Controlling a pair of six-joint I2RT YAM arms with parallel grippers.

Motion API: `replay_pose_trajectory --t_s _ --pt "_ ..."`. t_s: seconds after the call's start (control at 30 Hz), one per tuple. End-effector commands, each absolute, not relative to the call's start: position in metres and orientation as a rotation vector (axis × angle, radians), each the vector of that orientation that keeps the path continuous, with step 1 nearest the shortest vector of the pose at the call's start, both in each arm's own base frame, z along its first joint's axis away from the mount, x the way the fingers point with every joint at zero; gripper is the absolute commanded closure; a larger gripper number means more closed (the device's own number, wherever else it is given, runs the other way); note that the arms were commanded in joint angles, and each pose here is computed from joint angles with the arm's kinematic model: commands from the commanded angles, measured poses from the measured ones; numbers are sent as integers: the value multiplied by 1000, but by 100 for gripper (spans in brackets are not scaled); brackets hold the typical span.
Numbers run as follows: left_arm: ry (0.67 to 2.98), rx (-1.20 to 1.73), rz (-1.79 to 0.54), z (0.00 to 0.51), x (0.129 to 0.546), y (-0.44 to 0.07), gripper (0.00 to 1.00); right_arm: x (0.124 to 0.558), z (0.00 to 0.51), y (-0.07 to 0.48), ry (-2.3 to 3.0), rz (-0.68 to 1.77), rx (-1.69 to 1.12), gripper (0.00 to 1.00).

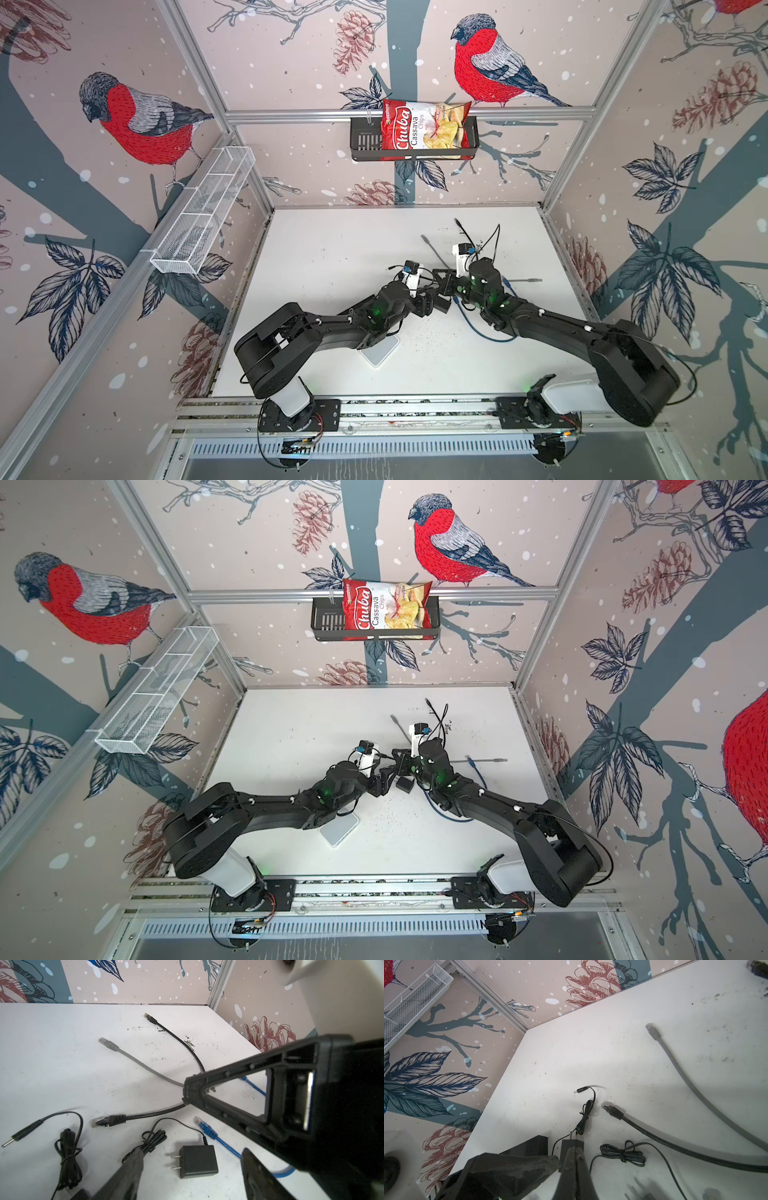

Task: Insert the plug into the switch port

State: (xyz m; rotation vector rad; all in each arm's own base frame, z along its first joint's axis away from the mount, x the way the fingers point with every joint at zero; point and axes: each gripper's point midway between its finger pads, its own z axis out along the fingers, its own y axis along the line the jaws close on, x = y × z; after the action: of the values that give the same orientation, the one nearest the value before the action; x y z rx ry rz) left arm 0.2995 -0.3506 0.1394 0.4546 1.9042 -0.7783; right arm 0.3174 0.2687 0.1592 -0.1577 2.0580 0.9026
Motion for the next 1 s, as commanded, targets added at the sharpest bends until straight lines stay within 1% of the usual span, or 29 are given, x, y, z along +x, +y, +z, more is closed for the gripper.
replay_pose_trajectory --t_s 0.0,0.1,0.2,0.27,0.33,0.47,0.57,0.67,0.8,0.97 --pt "1865 435 -798 151 303 -354 28 324 166 266 2030 876 -157 98" --pt "1867 420 -755 151 304 -344 28 328 161 261 2057 830 -190 96" --pt "1928 422 -717 140 305 -337 29 331 161 259 2065 813 -255 86" --pt "1974 415 -694 133 304 -332 29 331 157 266 2106 774 -370 82" --pt "2001 367 -685 129 302 -324 29 330 142 270 2174 713 -468 81" --pt "1967 281 -639 133 300 -299 29 314 114 284 2252 696 -615 81" --pt "1948 240 -630 138 300 -286 29 304 98 290 2289 662 -658 79" --pt "1942 219 -620 140 300 -276 29 305 83 290 2331 585 -675 76" --pt "1944 208 -606 140 300 -269 29 305 78 292 2361 545 -708 76" --pt "1929 170 -582 142 299 -256 28 287 66 300 2408 515 -771 75"
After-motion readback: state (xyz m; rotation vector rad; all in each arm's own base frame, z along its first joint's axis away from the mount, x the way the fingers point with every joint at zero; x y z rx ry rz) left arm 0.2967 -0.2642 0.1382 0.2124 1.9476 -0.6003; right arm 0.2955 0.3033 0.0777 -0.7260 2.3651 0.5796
